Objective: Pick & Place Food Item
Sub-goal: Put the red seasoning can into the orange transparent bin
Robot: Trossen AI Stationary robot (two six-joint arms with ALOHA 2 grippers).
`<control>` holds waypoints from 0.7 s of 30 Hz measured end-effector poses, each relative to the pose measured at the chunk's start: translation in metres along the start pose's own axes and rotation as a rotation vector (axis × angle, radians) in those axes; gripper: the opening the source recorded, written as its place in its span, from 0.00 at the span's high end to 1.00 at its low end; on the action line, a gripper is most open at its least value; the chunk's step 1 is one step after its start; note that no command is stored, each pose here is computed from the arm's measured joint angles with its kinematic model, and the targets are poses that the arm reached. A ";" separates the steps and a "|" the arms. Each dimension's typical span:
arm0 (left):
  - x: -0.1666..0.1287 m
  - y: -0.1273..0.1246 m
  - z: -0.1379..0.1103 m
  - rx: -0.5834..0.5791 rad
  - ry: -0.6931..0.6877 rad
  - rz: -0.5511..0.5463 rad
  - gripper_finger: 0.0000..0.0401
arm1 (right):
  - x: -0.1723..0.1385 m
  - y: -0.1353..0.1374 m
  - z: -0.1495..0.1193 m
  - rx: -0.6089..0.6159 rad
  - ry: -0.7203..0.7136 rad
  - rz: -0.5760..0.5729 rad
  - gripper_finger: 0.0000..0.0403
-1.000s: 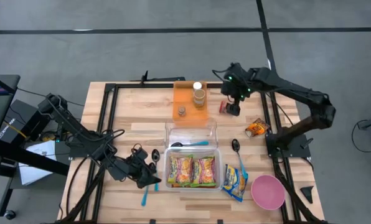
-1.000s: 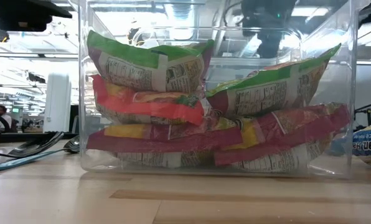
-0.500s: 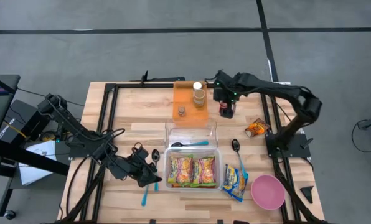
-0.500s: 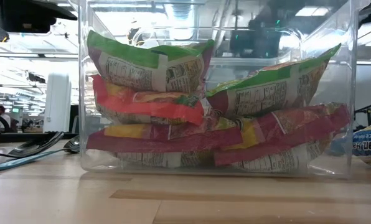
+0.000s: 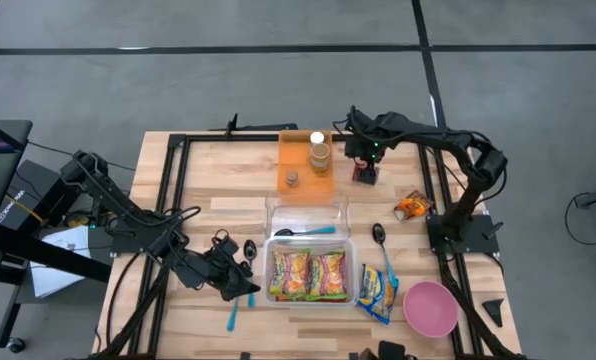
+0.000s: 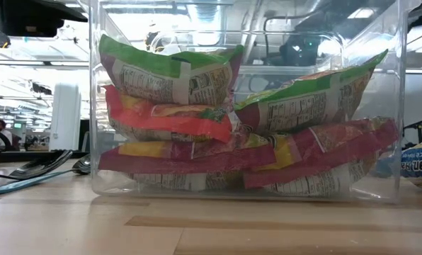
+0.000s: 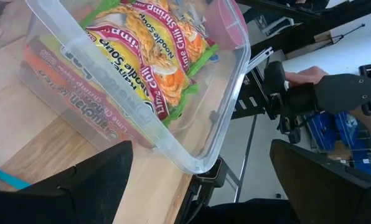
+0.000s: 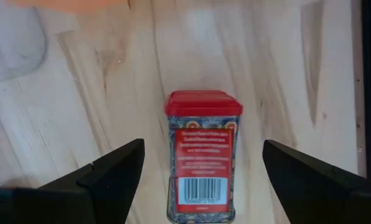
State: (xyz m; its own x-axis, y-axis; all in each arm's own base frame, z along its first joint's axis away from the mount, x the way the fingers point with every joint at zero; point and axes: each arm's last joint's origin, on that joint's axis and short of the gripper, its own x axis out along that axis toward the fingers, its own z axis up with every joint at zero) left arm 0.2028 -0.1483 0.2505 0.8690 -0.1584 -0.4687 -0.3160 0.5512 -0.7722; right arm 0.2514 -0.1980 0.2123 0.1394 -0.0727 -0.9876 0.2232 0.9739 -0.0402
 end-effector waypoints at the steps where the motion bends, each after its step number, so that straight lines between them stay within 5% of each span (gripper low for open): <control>1: 0.000 0.000 0.000 0.000 0.000 0.000 0.07 | 0.000 0.000 0.000 -0.001 -0.002 0.000 0.20; 21: 0.000 0.000 0.000 -0.002 0.001 0.000 0.07 | 0.031 0.008 -0.009 -0.004 -0.030 -0.012 0.20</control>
State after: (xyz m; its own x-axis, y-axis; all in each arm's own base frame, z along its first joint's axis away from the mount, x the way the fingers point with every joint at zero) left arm 0.2028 -0.1484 0.2503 0.8686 -0.1589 -0.4694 -0.3170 0.5500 -0.7727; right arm 0.2493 -0.1908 0.1798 0.1652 -0.0904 -0.9821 0.2209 0.9739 -0.0525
